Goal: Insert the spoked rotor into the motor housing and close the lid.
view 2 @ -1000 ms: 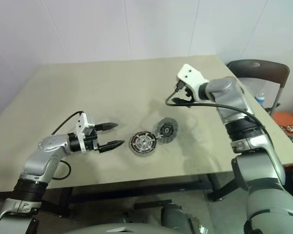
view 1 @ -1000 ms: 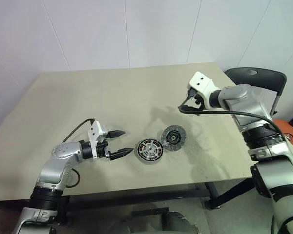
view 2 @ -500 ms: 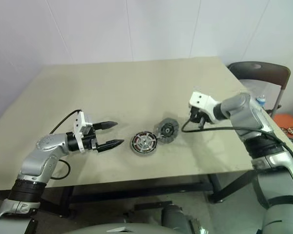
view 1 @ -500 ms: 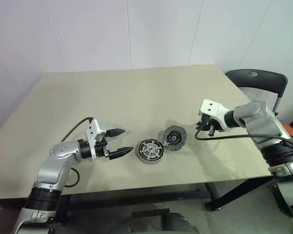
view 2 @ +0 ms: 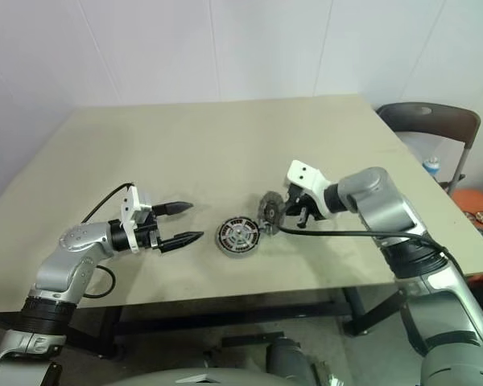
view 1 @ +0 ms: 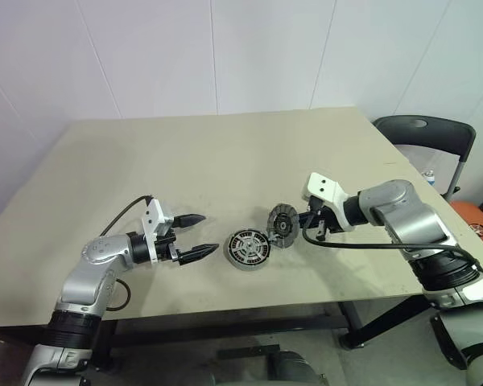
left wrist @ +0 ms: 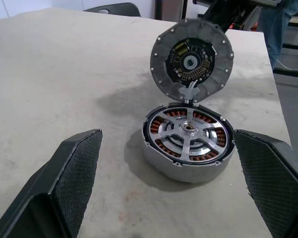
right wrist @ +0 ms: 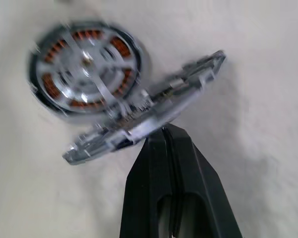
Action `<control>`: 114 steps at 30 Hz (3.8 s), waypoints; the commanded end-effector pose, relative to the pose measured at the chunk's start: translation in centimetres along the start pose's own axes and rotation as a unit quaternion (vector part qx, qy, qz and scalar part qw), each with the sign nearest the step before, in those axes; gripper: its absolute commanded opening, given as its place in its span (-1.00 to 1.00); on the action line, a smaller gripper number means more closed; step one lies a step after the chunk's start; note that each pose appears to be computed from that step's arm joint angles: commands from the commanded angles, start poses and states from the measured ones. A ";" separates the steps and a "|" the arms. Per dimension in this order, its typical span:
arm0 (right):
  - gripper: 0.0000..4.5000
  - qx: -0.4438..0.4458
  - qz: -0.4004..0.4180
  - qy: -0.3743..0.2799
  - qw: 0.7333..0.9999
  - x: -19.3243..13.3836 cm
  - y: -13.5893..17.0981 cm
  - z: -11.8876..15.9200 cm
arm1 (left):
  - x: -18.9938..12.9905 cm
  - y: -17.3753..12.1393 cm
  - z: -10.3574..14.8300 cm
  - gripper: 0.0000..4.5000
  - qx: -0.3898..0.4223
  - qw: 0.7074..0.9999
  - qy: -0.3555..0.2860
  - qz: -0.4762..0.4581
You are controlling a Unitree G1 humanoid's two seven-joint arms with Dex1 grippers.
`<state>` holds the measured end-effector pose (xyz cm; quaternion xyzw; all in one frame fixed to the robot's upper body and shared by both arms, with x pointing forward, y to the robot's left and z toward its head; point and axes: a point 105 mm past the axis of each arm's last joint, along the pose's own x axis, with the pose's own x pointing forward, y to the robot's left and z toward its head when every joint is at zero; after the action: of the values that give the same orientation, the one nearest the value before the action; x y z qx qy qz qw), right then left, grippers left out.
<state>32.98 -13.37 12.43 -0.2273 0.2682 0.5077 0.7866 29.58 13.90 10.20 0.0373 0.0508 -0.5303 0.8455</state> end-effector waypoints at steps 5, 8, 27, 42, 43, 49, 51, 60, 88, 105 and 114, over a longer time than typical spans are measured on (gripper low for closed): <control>-1.00 0.042 0.061 -0.114 0.991 -0.2 2.4 4.6 | 0.2 0.2 1.0 1.00 0.018 1.000 -0.011 0.004; -1.00 0.073 0.070 -0.127 0.987 0.8 2.8 4.7 | 0.2 0.2 1.1 1.00 0.019 1.000 -0.010 0.005; -0.03 0.206 0.041 -0.106 0.972 6.9 4.9 -0.7 | 0.2 0.5 1.0 1.00 0.019 1.000 -0.004 0.017; 0.99 0.232 0.006 -0.114 0.966 8.3 5.0 -1.1 | 0.0 0.6 0.8 1.00 0.013 1.000 -0.011 0.026; 0.99 0.232 -0.001 -0.116 0.966 8.3 4.9 -1.1 | 0.1 0.6 0.7 1.00 0.013 1.000 -0.011 0.026; 0.99 0.230 -0.002 -0.108 0.967 8.4 4.8 -1.5 | 0.2 0.7 0.9 1.00 0.012 0.999 -0.013 0.029; 0.99 0.227 0.011 -0.098 0.969 8.3 5.2 -1.8 | 0.2 0.8 1.0 1.00 0.013 0.999 -0.014 0.030; 0.99 0.162 0.005 -0.072 0.984 8.4 5.2 -2.6 | 0.2 0.8 1.1 1.00 0.015 0.999 -0.013 0.031; 0.45 0.137 -0.029 -0.092 0.986 9.5 4.4 -1.1 | -0.8 2.2 1.5 1.00 0.028 0.997 -0.015 0.065; 0.45 0.193 0.006 -0.167 0.967 8.7 4.2 2.1 | -1.2 2.2 0.6 1.00 0.017 0.998 -0.007 0.066; 0.45 0.143 -0.005 -0.122 0.982 9.8 4.8 0.4 | -1.3 2.2 0.5 1.00 0.017 0.998 -0.006 0.066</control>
<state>32.25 -4.85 6.58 -0.0448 0.2292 0.4815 0.8448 30.88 15.54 9.96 0.0395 0.0516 -0.4772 0.8764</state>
